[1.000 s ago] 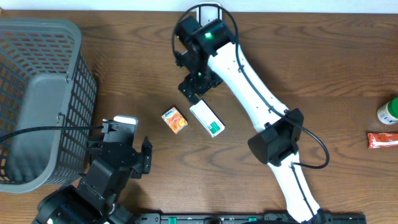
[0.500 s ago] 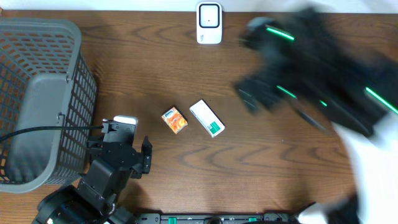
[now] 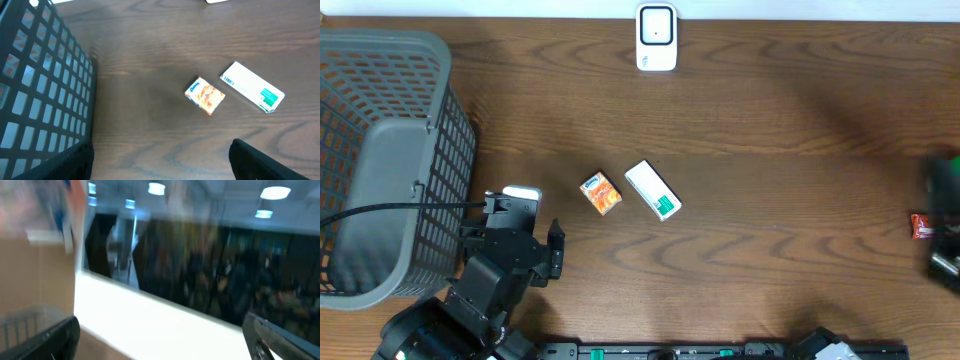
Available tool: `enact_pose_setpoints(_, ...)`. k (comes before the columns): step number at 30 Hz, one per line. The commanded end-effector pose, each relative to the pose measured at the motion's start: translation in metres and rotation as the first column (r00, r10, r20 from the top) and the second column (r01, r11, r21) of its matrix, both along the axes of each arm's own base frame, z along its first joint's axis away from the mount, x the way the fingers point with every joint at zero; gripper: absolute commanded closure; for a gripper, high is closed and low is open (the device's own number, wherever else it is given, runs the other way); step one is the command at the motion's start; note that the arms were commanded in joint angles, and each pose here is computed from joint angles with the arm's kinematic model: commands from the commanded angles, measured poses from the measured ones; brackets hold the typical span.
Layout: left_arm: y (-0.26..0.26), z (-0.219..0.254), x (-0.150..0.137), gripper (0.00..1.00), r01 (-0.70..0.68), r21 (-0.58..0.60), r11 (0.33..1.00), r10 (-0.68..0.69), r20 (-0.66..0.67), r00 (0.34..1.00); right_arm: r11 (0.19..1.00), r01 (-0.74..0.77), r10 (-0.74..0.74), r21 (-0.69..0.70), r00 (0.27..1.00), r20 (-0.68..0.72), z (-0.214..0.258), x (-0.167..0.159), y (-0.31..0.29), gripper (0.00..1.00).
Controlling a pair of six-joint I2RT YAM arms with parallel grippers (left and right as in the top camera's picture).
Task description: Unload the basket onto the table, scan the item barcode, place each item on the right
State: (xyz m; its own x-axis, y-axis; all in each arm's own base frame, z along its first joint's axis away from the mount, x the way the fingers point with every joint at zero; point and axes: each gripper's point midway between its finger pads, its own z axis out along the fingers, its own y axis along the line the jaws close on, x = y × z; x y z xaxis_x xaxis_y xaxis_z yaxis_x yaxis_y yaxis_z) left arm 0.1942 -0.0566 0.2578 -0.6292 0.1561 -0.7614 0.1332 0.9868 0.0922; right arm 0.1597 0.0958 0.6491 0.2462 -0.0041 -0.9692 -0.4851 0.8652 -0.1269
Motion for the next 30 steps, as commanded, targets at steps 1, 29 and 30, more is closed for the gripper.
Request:
enact_pose_setpoints(1, 0.002, -0.001, 0.0, 0.15, -0.01, 0.007, 1.0, 0.01, 0.002, 1.0, 0.991, 0.073, -0.084, -0.111, 0.992, -0.097, -0.06, 0.041, 0.009, 0.01)
enact_pose_setpoints(29, 0.002, -0.001, 0.0, 0.15, -0.01, 0.007, 1.0, 0.01, 0.002, 1.0, 0.978, -0.092, -0.101, -0.19, 0.584, -0.805, -0.52, 0.201, 0.171, 0.01)
enact_pose_setpoints(30, 0.002, -0.001, 0.0, 0.15, -0.01, 0.006, 1.0, 0.01, 0.002, 1.0, 0.977, -0.093, -0.106, -0.192, 0.568, -0.816, -0.523, 0.197, 0.17, 0.01)
